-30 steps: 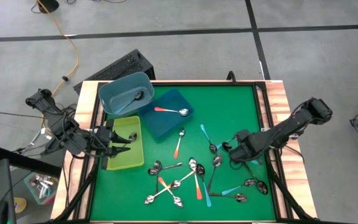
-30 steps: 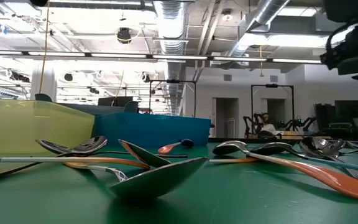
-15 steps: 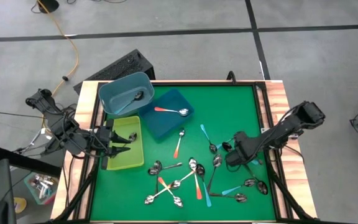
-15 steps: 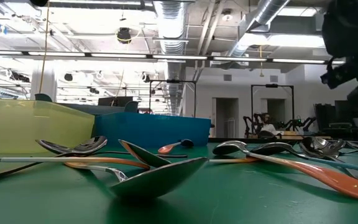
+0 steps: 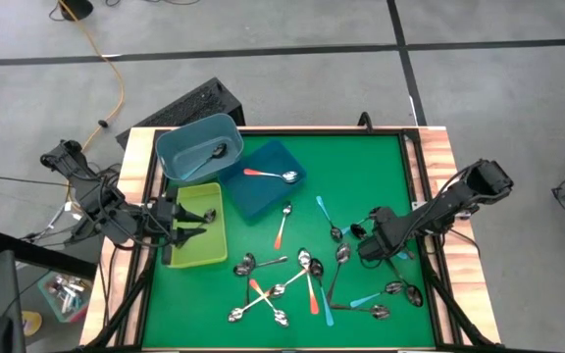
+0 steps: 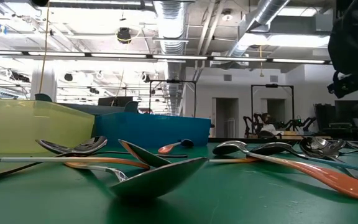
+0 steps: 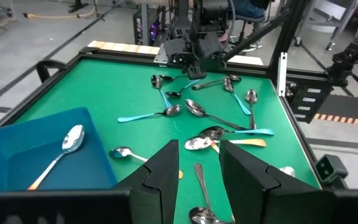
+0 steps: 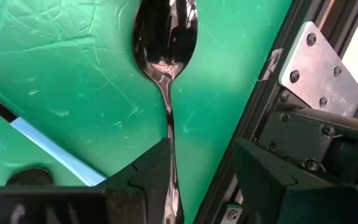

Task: Sort silverware by color (type)
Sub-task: Put the black spoon into the green bin

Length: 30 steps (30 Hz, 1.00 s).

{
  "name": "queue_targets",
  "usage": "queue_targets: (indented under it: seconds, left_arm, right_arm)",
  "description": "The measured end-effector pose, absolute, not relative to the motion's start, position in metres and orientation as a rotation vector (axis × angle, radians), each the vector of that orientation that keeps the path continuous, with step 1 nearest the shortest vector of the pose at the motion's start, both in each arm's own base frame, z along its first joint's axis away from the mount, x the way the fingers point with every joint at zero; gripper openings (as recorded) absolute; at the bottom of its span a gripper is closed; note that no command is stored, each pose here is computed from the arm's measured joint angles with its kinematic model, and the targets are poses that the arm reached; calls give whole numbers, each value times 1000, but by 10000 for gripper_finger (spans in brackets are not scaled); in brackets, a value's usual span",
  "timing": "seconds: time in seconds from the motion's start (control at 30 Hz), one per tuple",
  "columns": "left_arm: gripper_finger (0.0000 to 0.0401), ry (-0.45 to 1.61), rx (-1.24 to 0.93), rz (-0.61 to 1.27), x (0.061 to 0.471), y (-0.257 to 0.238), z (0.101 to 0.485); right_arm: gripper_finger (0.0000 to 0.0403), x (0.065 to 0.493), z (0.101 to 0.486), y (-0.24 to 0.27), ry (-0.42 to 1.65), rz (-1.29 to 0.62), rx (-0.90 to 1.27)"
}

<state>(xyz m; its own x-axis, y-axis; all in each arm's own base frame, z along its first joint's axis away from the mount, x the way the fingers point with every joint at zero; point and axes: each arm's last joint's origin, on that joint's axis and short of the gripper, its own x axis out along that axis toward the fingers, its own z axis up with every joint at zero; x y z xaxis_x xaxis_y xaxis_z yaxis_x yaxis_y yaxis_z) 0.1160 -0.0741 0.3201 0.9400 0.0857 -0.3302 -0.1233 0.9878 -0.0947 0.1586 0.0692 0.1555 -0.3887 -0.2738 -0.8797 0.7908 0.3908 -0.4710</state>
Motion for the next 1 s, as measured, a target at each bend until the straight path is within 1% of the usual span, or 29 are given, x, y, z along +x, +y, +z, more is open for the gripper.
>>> queue_targets:
  seconds: [0.23,0.4,0.53,0.73,0.87,1.0]
  left_arm:
    - [101,330,-114,110,116,-74,320]
    - [101,332,-112,110,116,-74,320]
    - [101,347,-97,113,115,-73,318]
    - [101,348,-91,112,115,-73,318]
    - [101,349,-90,112,115,-73,318]
    - [101,350,-80,110,115,-73,318]
  right_arm:
    - [145,164,152,67,1535,-1243,561]
    - [117,165,152,64,1488,-1326,631]
    - [101,166,151,64,1487,-1313,646]
    - [83,163,148,59,1477,-1417,727]
    - [56,164,148,57,1425,-1460,750]
    - [19,167,147,52,1403,-1493,800]
